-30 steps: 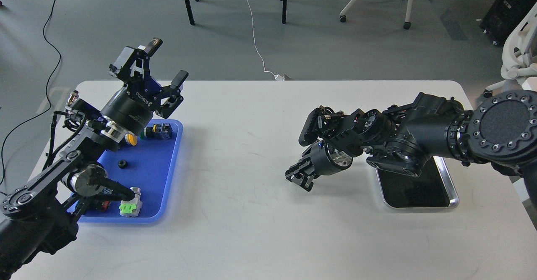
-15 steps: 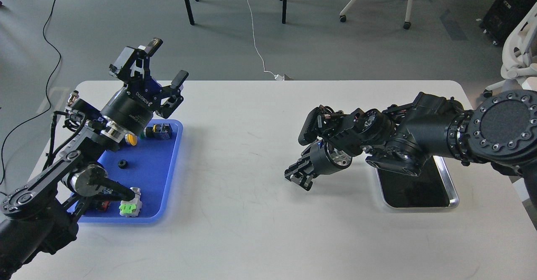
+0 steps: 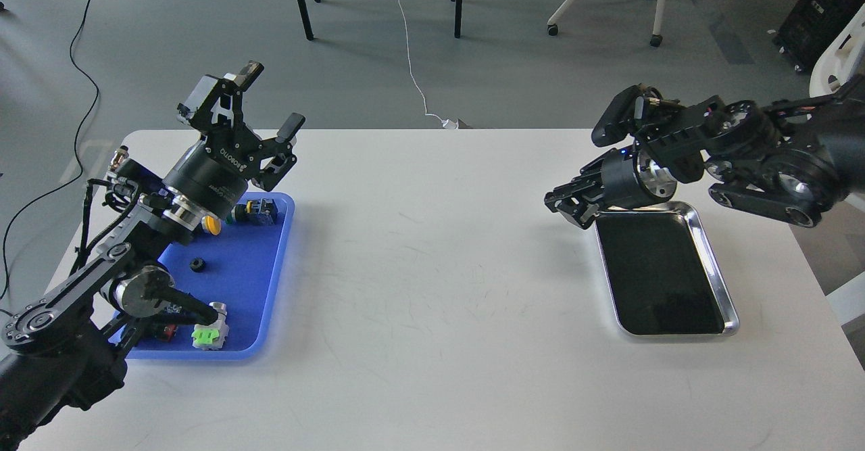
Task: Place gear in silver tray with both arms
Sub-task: 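Carry the gear with the right gripper and lower it into the silver tray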
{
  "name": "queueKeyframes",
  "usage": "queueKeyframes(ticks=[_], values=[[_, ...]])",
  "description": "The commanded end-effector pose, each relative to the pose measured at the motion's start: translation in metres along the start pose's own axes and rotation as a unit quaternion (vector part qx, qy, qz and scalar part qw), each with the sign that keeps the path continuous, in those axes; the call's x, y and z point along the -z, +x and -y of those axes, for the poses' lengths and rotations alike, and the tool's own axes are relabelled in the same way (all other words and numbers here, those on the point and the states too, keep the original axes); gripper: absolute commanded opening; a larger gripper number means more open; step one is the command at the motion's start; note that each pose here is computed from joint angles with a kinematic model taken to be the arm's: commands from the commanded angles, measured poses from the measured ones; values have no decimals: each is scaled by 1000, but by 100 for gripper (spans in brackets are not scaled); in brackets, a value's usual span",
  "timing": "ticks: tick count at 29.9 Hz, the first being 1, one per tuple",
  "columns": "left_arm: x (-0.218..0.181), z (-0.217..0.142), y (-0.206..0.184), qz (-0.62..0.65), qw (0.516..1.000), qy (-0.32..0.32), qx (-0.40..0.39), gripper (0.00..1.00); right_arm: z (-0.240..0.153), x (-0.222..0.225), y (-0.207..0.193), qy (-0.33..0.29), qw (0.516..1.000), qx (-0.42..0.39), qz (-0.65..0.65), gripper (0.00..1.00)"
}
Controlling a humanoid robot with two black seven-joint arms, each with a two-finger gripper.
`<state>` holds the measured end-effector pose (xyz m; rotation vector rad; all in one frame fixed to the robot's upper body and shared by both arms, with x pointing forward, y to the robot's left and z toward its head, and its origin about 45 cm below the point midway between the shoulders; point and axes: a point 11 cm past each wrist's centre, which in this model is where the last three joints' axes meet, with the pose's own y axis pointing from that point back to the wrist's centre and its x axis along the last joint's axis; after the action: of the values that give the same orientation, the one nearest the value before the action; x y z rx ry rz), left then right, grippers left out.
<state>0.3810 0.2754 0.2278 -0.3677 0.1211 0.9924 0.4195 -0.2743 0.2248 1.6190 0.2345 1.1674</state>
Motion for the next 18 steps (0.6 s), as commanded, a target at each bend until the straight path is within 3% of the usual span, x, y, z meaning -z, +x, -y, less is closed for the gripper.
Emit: queueKeyframes(ticks=[1, 8, 18], values=[[0, 1, -1, -1, 1000, 0, 2, 98, -22, -25, -64, -30, 998, 35, 36, 16], [0, 2, -4, -1, 1000, -1, 5, 98, -30, -35, -129, -51, 994, 56, 84, 16], [0, 3, -4, 0, 1000, 0, 7, 98, -17, -42, -128, -63, 994, 54, 72, 16]])
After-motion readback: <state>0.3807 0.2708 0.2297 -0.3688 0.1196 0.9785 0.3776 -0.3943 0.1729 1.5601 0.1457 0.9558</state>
